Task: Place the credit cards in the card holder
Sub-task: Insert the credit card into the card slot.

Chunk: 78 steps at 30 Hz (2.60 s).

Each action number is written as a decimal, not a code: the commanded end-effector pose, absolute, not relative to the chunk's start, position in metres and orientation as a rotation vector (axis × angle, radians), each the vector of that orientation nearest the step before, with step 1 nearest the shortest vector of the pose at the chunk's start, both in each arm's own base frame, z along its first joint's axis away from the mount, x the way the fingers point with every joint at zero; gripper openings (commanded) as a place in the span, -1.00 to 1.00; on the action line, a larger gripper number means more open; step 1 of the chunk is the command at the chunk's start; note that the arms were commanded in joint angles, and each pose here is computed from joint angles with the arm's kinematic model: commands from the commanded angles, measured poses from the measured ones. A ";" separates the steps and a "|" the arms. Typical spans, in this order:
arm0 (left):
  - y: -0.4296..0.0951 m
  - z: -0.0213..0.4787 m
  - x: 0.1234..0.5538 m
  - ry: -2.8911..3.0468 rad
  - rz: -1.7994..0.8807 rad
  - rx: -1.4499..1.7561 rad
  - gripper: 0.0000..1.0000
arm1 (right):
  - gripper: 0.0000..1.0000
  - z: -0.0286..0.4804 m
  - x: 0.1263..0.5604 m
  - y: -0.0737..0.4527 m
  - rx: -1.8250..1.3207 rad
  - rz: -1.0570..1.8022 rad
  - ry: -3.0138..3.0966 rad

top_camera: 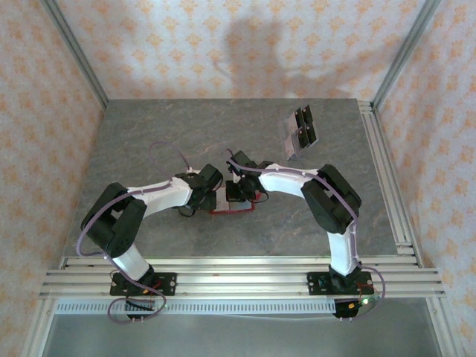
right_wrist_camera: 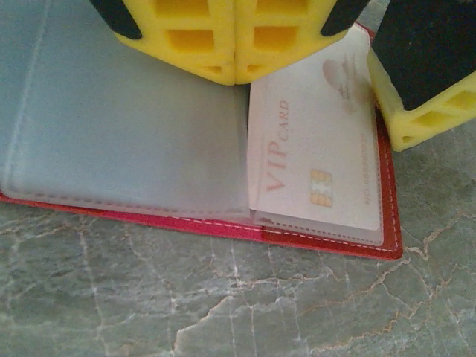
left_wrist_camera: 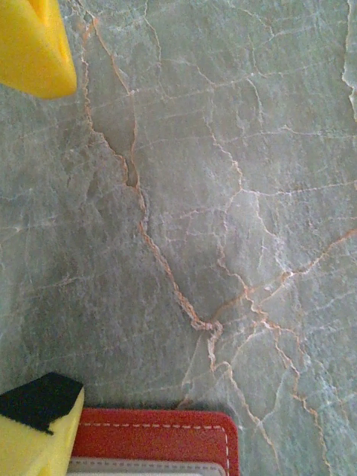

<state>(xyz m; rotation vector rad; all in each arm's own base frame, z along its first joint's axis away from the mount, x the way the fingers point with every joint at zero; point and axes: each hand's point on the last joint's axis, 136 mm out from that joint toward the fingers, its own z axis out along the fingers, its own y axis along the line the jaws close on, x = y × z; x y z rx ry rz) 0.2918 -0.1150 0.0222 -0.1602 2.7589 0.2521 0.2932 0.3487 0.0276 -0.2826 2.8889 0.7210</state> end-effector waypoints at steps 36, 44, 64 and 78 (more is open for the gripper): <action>-0.113 0.032 0.296 2.744 0.254 -0.163 0.98 | -0.92 0.014 0.298 0.260 -0.100 0.514 2.913; -0.115 0.030 0.297 2.747 0.246 -0.158 0.98 | -0.96 0.048 0.307 0.272 -0.116 0.595 2.851; -0.119 0.029 0.300 2.756 0.235 -0.152 0.97 | -1.00 0.046 0.301 0.320 -0.214 0.684 2.851; -0.122 0.026 0.300 2.766 0.229 -0.145 0.96 | -1.00 0.027 0.297 0.318 -0.199 0.671 2.882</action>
